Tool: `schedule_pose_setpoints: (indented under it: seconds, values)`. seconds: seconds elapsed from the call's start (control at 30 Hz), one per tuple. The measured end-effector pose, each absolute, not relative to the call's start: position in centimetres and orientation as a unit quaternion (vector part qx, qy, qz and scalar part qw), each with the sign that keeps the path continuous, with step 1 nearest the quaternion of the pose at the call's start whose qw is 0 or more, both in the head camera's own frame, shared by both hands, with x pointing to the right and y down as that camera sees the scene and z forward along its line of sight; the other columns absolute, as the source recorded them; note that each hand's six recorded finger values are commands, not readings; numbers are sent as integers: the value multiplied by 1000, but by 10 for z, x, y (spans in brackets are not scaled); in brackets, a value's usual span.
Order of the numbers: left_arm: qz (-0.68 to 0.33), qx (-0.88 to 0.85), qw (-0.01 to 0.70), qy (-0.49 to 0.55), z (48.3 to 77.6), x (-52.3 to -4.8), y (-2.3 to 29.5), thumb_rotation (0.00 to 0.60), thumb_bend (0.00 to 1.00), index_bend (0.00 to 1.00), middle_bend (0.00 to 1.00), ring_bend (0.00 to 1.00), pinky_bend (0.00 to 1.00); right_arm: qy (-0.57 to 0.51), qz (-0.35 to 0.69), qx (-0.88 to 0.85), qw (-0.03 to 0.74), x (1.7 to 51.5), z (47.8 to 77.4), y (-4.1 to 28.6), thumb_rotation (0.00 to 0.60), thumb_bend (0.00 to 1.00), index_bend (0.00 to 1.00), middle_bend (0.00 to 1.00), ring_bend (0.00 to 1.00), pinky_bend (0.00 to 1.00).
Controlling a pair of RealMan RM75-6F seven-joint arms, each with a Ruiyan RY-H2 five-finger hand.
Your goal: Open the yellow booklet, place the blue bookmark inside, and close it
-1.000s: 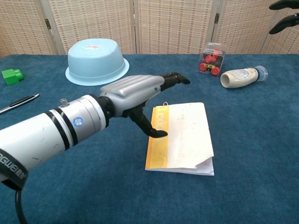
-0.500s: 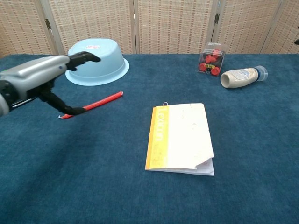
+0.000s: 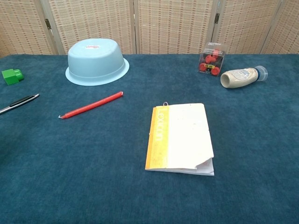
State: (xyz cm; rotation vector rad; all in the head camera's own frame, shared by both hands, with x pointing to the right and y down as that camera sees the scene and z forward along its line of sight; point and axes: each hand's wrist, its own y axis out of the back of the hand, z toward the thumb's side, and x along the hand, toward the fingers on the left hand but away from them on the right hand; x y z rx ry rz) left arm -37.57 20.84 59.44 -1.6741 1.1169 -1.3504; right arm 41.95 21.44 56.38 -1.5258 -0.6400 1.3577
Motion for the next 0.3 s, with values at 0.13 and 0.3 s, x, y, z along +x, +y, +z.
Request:
schedule_pose_setpoints:
  seconds: [0.13,0.3]
  values:
    - [-531,-628,355,445,579,-392,226,600,232,89,2,75,163,-286,570,-616,462,432,562,224,600,292,13,0,0,72]
    - [-549,-617,349,443,569,-404,246,600,232,96,2,75,163,-306,579,-605,453,441,559,231,600,293,13,0,0,69]
